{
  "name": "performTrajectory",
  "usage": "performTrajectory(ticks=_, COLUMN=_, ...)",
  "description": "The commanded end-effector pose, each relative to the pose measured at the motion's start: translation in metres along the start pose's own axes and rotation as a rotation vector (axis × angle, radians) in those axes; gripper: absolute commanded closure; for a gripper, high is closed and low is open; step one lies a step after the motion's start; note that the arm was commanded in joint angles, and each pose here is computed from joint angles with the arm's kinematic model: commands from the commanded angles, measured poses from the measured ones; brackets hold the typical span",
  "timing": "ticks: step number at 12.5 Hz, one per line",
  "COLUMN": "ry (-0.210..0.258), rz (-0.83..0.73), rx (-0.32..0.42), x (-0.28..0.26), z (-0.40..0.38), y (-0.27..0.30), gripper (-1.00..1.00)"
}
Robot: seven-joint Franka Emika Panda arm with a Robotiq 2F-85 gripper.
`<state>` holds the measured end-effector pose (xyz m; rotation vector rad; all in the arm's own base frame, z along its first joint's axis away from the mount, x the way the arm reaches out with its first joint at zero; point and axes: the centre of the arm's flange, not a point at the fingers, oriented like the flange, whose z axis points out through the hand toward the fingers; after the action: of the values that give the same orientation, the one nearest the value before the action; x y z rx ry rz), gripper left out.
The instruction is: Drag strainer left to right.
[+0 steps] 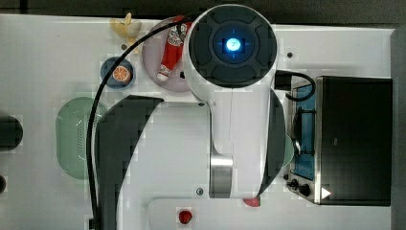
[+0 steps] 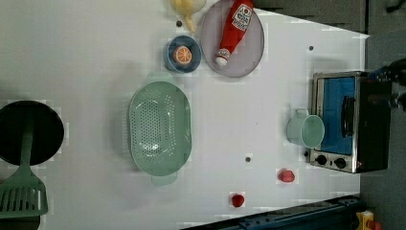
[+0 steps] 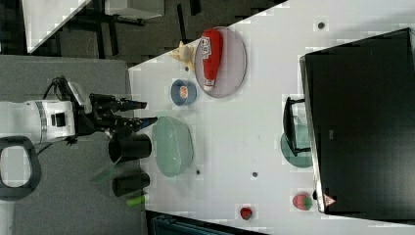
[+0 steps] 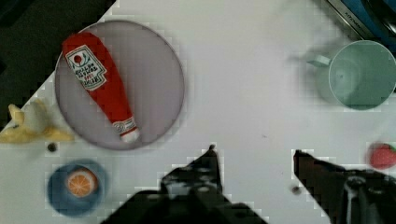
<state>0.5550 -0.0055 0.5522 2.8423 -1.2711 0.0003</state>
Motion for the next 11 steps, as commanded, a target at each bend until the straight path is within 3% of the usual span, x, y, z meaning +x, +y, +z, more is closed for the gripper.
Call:
performTrajectory(ticks=1, ry=0.03, rz=0.097, rx=0.028, x=-0.057, z=-0.093, y=0.104, gripper=-0.58)
performTrajectory(ticks=3, ry=0.034, rz=0.058, rx=0.016, x=-0.07, z=-0.09, y=0.087, gripper=-1.0)
performTrajectory(ticks=7, ry=0.054, rz=-0.032, rx=-0.029, x=-0.127, z=-0.067, y=0.016, gripper=-1.0)
performTrajectory(ticks=11, ry=0.062, rz=0.024, rx=-0.066, x=-0.198, z=-0.017, y=-0.062, gripper=-1.0)
